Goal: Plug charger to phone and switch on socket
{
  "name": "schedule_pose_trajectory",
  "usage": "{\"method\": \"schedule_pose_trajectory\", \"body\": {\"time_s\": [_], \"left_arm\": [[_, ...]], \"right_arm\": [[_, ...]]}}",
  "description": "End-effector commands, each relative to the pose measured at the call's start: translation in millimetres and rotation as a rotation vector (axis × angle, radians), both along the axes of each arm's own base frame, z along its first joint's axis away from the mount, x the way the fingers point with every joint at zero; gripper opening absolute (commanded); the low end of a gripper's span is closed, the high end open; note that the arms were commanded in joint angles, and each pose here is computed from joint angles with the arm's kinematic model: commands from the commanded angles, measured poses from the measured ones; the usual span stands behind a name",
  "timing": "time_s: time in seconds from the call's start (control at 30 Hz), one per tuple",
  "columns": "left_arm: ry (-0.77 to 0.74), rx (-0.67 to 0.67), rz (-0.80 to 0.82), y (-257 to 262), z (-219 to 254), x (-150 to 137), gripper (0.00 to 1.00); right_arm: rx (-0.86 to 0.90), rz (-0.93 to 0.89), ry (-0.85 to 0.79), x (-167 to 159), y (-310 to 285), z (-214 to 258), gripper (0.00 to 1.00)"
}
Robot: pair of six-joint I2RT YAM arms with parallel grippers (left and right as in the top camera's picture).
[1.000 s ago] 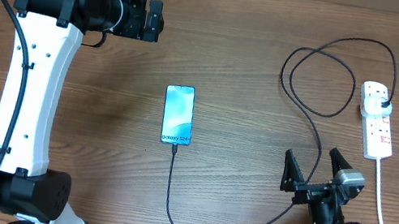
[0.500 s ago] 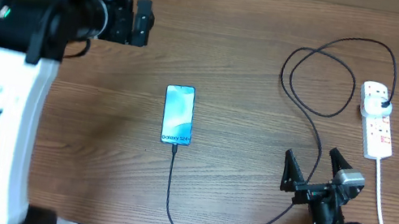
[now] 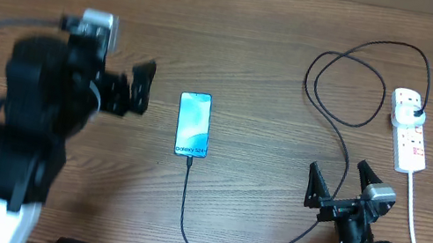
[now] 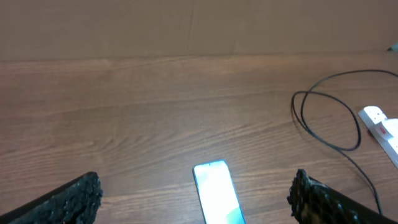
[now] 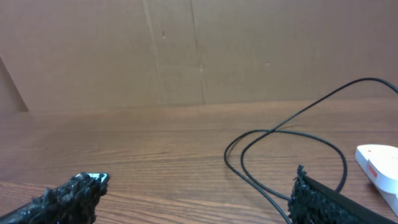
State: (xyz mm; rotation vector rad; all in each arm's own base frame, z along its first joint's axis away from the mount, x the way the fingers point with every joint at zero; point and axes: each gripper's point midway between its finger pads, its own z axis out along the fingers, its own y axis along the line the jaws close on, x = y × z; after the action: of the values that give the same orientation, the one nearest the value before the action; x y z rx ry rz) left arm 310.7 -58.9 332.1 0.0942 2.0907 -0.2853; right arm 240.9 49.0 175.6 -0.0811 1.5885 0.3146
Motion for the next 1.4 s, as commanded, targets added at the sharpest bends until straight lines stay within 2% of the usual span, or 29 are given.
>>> {"method": "schedule_pose_trajectory", "body": {"time_s": [0.0, 0.2, 0.5, 1.03, 1.37], "left_arm": [[-0.083, 0.001, -0.004, 2, -11, -24, 0.99], [-0.185, -0.004, -0.006, 4, -40, -46, 1.00], [-0.286, 0.018, -0.017, 7, -77, -64, 1.00], [-0.483, 0.040, 0.013, 13, -108, -70, 1.00], [-0.539, 0.044, 0.054, 20, -126, -67, 1.00]], "right_arm": [[0.002, 0.008, -0.002, 0, 2, -2, 1.00], [0.002, 0.008, -0.002, 0, 2, -2, 1.00], [0.002, 0.008, -0.002, 0, 2, -2, 1.00], [0.002, 0.008, -0.002, 0, 2, -2, 1.00], [0.002, 0.008, -0.002, 0, 2, -2, 1.00]]}}
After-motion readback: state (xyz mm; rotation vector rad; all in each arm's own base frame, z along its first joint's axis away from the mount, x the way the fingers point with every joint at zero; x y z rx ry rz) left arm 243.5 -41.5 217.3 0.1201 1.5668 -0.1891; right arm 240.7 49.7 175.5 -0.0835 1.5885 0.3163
